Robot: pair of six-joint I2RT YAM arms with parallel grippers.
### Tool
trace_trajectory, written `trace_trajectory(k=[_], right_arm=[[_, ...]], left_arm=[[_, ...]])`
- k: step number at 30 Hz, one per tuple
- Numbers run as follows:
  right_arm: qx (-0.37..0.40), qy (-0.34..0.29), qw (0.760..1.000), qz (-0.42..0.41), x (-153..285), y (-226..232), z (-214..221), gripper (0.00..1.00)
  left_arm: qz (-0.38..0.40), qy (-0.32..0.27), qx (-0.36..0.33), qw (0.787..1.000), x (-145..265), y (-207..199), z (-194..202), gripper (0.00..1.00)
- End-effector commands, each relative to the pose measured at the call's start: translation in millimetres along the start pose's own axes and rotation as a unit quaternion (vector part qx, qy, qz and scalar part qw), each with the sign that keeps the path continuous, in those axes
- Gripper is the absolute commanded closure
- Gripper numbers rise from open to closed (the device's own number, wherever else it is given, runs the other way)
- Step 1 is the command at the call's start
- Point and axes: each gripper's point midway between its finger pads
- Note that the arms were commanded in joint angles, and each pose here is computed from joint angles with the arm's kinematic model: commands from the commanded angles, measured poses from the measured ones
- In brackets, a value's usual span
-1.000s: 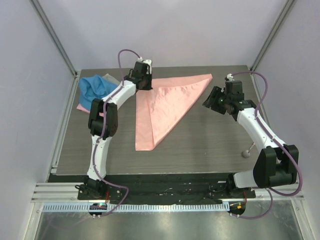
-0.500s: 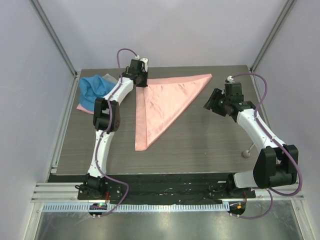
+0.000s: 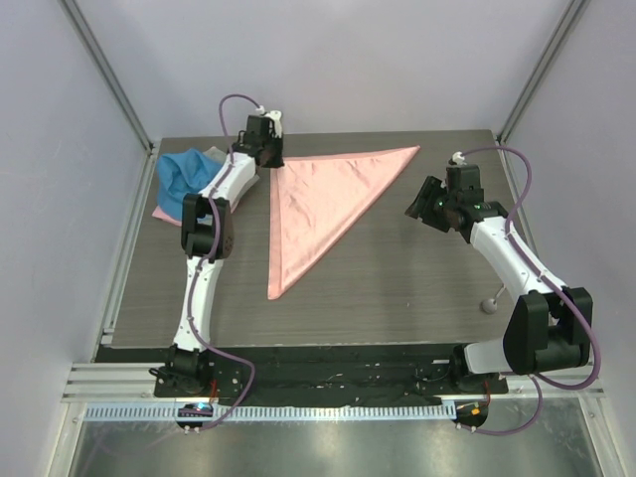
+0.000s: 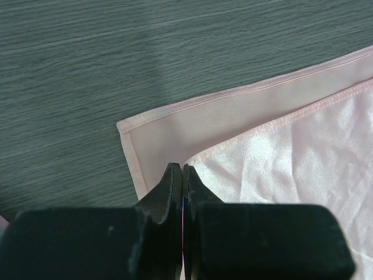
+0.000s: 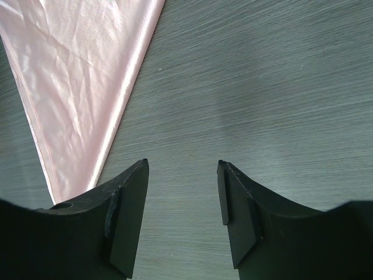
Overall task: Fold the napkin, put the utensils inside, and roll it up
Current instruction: Fold the napkin
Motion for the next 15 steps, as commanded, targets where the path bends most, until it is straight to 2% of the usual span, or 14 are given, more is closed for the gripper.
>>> trace_trajectory(k=[1,15], right_arm=[[-0.006,-0.014,1.000,0.004,-2,-1,-6,0.41],[-0.010,0.000,1.000,0.008,-10,-4,-1,0.42]], left_arm=[[0.001,-0.066,-0.003,0.998,5,10,-42,1.00],[0.008,-0.083,0.003,0.997,-3,25,-48,1.00]])
Point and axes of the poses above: each gripper's point midway between its finger pads, its own x axis back along the fingers, its own y axis along the line the jaws close on, z = x × y, and after that the axes turned 6 degrees about -x, right-handed
